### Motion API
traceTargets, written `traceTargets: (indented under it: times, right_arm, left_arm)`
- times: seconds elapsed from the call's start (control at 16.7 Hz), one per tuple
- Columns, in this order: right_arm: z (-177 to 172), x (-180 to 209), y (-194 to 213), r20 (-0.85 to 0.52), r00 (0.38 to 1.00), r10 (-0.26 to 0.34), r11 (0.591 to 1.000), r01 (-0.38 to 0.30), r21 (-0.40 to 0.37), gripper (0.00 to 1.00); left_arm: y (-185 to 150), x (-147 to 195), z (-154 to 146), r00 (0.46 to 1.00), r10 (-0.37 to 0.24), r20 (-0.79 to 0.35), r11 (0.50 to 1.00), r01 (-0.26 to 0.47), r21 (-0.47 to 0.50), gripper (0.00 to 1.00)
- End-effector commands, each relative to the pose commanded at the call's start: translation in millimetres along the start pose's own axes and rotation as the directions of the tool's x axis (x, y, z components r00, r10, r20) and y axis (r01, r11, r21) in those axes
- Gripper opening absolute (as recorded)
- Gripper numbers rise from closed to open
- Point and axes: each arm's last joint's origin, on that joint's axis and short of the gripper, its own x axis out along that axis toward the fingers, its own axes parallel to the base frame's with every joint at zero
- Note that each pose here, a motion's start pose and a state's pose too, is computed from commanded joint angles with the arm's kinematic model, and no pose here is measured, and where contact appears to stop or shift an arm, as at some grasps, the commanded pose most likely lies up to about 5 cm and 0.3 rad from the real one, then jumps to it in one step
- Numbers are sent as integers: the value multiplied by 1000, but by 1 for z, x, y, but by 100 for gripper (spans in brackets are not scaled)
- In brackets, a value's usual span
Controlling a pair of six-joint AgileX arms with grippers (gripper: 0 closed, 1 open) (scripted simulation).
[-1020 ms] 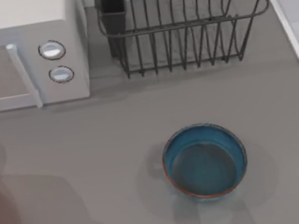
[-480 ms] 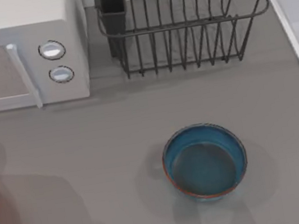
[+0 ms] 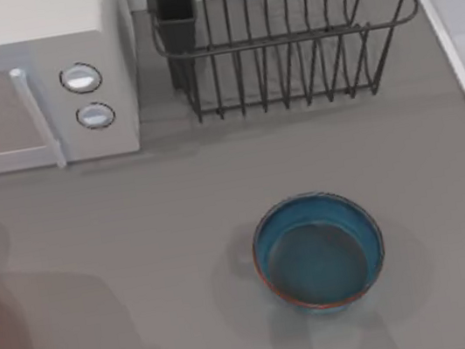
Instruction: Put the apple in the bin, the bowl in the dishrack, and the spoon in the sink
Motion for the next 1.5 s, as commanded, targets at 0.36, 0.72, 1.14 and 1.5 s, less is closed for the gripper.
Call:
traceTargets:
  times: [0.36,0.72,1.14,1.5]
  right_arm:
    - [0,0,0,0,1000,0,1000,0,0,100]
    - [0,0,0,0,1000,0,1000,0,0,100]
    - [0,0,0,0,1000,0,1000,0,0,100]
    - [0,0,0,0,1000,0,1000,0,0,100]
  left_arm:
    - [0,0,0,1000,0,0,1000,0,0,100]
    - [-1,-11,2,999,12,-33,1000,-13,-25,100]
    - [-25,-24,31,965,228,-129,931,-255,-262,100]
    - [-65,-29,67,804,560,-200,595,-558,-578,100]
